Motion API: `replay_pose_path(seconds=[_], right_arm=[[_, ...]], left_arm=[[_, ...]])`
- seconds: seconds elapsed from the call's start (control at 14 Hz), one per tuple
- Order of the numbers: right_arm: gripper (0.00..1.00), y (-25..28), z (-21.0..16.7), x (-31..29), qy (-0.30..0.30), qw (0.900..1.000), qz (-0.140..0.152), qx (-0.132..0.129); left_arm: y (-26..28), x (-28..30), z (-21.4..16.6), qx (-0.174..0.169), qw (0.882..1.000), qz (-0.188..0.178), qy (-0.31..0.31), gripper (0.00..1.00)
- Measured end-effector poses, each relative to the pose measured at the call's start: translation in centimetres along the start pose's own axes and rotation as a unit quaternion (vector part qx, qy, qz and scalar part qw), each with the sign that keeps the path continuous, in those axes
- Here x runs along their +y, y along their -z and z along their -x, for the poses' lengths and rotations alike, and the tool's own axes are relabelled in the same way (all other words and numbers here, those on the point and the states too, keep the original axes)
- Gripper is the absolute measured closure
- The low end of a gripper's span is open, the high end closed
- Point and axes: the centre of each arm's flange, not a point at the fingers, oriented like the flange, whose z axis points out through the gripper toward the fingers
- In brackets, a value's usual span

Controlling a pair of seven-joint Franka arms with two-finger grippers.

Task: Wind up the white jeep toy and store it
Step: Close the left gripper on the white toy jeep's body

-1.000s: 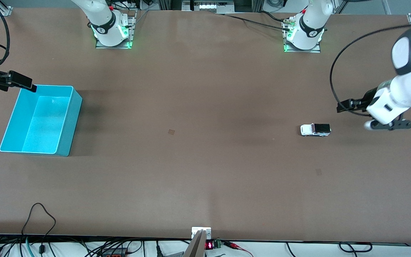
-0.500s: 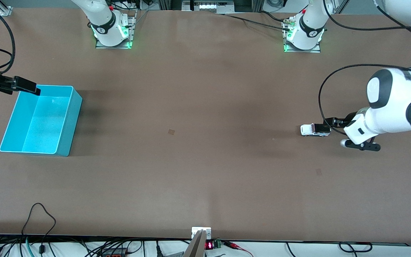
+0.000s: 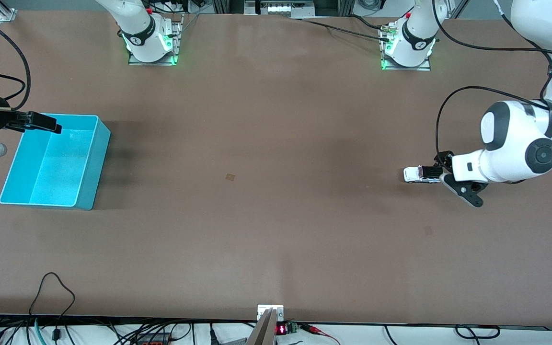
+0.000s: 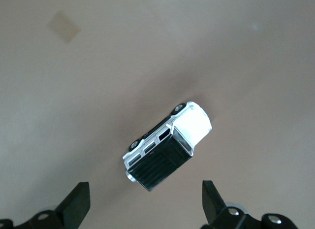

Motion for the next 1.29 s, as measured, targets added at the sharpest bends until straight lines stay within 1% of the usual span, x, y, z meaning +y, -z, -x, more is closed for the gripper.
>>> replay_pose_path(seconds=[0.14, 0.29, 0.43, 0.57, 0.64, 0.93, 1.14, 1.29], right_arm=[[0.00, 0.0, 0.0, 0.0, 0.000, 1.000, 0.000, -0.001], [0.00, 0.0, 0.0, 0.0, 0.000, 1.000, 0.000, -0.001], [0.00, 0.0, 0.0, 0.0, 0.000, 1.000, 0.000, -0.001], [0.00, 0.0, 0.0, 0.1, 0.000, 1.000, 0.001, -0.001], [0.00, 0.0, 0.0, 0.1, 0.000, 1.000, 0.005, -0.002], [0.00, -0.2, -0.1, 0.5, 0.003, 0.999, 0.043, -0.006], [0.00, 1.0, 0.0, 1.0, -0.002, 0.999, 0.046, 0.003], [0.00, 1.1, 0.0, 1.1, -0.003, 0.999, 0.046, 0.004]], left_arm=[[-1.2, -0.3, 0.5, -0.003, 0.998, 0.005, -0.066, 0.00], [-2.4, -0.8, 1.0, -0.002, 0.992, 0.006, -0.126, 0.00], [-3.6, -1.1, 1.3, 0.009, 0.982, -0.008, -0.186, 0.00], [-4.9, -1.0, 1.4, 0.016, 0.972, -0.022, -0.231, 0.00], [-5.5, -0.7, 1.5, 0.017, 0.968, -0.025, -0.248, 0.00], [-7.7, 0.6, 1.8, 0.018, 0.953, -0.027, -0.302, 0.00], [-8.6, 1.3, 1.7, 0.025, 0.944, -0.043, -0.326, 0.00], [-8.9, 1.7, 1.6, 0.028, 0.942, -0.047, -0.332, 0.01]])
